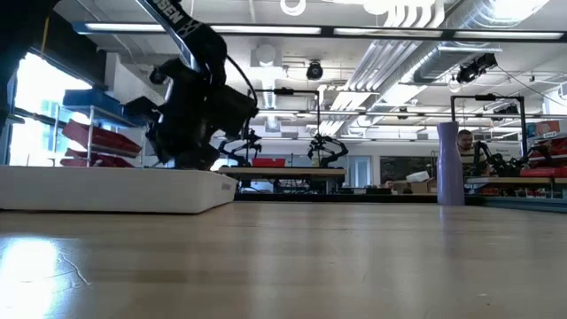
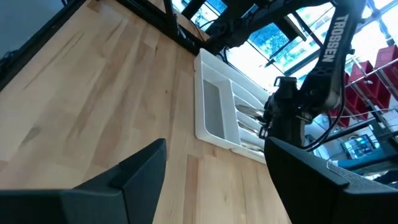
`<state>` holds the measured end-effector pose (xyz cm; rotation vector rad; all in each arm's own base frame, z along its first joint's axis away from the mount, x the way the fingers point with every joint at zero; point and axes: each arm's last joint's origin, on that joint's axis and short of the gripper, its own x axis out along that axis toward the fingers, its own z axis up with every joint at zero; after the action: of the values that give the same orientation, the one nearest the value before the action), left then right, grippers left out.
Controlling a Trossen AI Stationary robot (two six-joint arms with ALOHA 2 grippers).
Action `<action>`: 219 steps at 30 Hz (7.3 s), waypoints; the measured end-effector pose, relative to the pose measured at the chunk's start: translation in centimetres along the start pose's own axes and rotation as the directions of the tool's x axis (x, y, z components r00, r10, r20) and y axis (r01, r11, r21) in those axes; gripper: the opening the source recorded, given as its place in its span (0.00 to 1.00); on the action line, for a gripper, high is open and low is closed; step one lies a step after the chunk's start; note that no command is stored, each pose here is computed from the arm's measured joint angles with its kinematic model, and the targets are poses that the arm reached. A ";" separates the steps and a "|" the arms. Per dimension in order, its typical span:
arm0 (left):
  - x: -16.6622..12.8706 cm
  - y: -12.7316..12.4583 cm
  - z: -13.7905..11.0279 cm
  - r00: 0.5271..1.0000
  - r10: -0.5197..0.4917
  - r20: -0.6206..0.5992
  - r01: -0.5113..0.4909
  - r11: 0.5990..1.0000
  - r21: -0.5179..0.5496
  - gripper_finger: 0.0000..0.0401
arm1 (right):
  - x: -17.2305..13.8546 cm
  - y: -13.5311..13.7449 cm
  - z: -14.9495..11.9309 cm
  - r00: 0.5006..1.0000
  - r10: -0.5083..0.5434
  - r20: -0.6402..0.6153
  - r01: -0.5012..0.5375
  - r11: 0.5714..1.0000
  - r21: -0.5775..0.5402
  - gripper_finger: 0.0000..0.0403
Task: Sort silverware
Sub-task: Put the spoon in the silverware tray, then return to Home Position
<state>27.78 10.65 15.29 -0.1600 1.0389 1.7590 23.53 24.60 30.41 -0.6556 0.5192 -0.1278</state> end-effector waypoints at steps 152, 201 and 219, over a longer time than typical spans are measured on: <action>-1.0 17.3 -12.5 -0.458 -0.744 0.486 0.843 -0.189 0.504 0.00 | 0.5 -10.6 -29.5 0.832 -0.019 0.555 -0.434 0.602 0.671 0.00; -0.2 16.7 -12.7 -0.340 -0.798 0.498 0.733 0.107 0.671 0.00 | 0.5 -10.6 -29.5 0.832 -0.019 0.554 -0.433 0.602 0.671 0.00; -0.2 16.7 -12.7 -0.340 -0.798 0.498 0.733 0.107 0.672 0.00 | 0.5 -10.6 -29.5 0.832 -0.019 0.554 -0.433 0.602 0.671 0.00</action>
<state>9.71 0.12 17.08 0.0758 -0.0339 0.1816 9.74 -0.17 16.89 0.2680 -0.0251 0.0659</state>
